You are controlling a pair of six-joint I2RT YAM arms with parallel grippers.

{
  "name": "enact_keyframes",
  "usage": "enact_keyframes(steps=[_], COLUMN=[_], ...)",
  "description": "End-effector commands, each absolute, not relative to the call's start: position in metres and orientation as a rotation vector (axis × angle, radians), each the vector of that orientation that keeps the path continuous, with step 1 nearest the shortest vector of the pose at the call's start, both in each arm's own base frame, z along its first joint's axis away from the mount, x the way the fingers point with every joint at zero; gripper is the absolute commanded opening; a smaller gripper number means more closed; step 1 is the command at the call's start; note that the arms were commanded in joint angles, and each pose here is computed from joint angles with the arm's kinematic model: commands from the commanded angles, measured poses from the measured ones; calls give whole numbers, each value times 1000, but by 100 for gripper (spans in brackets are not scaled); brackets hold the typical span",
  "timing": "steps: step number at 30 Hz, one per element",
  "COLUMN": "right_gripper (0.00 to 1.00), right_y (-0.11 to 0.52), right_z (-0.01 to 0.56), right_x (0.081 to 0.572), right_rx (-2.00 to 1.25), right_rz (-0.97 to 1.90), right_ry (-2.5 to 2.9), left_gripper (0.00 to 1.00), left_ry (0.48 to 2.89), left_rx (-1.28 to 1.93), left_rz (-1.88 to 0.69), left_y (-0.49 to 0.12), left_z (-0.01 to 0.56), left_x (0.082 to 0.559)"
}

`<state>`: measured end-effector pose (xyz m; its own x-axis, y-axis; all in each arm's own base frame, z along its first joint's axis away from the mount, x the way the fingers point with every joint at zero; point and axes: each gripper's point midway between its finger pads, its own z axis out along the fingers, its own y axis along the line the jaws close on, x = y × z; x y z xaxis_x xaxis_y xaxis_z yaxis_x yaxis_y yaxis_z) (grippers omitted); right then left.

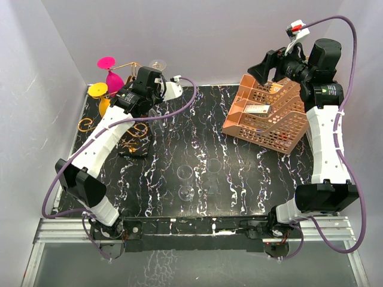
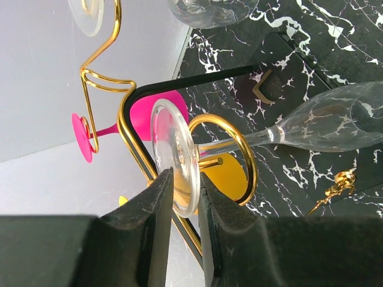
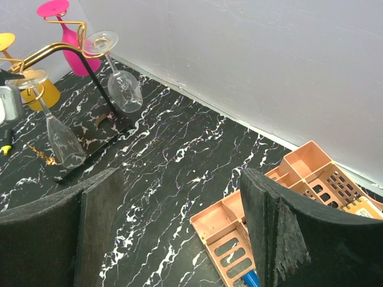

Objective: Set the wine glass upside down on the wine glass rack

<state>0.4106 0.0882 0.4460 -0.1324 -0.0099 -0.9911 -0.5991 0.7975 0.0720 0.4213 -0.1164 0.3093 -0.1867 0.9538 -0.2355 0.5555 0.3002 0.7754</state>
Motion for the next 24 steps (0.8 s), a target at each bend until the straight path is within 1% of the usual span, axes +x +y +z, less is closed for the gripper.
enact_keyframes(steps=[1,7,11,24], right_gripper=[86,86,86,86], right_y=[84,80,77,67], right_z=[464,463,464,464], right_x=[410,410,410,411], right_rx=[-494,-488,-482,-468], right_rz=[507,499,493,452], right_ry=[1571,1573,1570,1569], left_gripper=[22,23,26,27], left_ry=[1817,1822,1827,1840], left_rx=[1266,1256,1258,1257], left_rz=[745,759,764,777], left_y=[-101,-97,-94,-82], left_z=[343,346,347,351], left_x=[408,405,402,394])
